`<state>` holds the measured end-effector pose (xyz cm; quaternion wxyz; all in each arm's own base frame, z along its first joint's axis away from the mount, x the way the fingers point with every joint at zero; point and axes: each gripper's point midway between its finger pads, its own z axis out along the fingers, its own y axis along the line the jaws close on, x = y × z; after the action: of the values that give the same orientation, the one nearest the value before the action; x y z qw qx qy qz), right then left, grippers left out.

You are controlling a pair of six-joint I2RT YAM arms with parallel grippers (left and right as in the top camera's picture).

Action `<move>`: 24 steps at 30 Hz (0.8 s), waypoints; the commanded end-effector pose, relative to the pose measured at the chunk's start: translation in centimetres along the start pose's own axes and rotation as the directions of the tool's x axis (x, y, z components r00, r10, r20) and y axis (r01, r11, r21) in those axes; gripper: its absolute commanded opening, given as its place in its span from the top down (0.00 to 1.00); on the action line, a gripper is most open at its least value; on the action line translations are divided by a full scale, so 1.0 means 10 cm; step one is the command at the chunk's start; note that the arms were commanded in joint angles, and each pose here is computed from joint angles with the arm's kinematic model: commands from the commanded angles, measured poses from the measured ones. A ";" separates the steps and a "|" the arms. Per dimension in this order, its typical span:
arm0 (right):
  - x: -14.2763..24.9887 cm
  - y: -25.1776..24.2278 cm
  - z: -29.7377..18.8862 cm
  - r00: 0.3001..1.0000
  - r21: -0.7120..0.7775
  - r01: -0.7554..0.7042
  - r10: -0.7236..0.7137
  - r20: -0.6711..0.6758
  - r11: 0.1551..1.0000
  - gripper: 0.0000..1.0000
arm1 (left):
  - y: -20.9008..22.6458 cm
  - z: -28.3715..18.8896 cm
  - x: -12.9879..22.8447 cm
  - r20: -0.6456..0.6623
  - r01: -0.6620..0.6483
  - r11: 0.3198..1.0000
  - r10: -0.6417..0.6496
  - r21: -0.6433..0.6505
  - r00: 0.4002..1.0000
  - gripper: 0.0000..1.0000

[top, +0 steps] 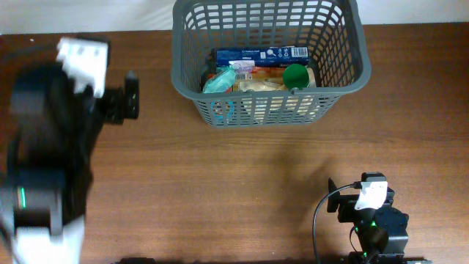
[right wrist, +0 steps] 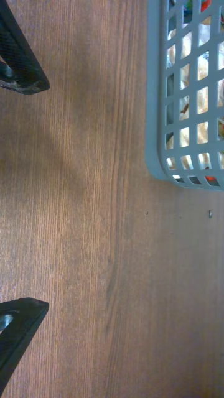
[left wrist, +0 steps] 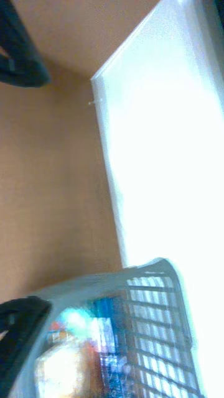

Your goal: Pack container

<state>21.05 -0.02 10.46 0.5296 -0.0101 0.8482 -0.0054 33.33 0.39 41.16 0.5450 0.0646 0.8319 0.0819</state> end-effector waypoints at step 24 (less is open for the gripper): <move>0.01 0.02 0.01 1.000 -0.011 -0.004 0.004 0.004 1.000 0.01 | -0.29 -0.13 1.96 0.422 0.078 0.994 -0.036 -0.083 0.906 0.01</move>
<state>21.06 0.00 10.49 0.5304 -0.0106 0.8477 -0.0053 24.48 0.96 25.10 0.7160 0.0367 0.6914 0.0890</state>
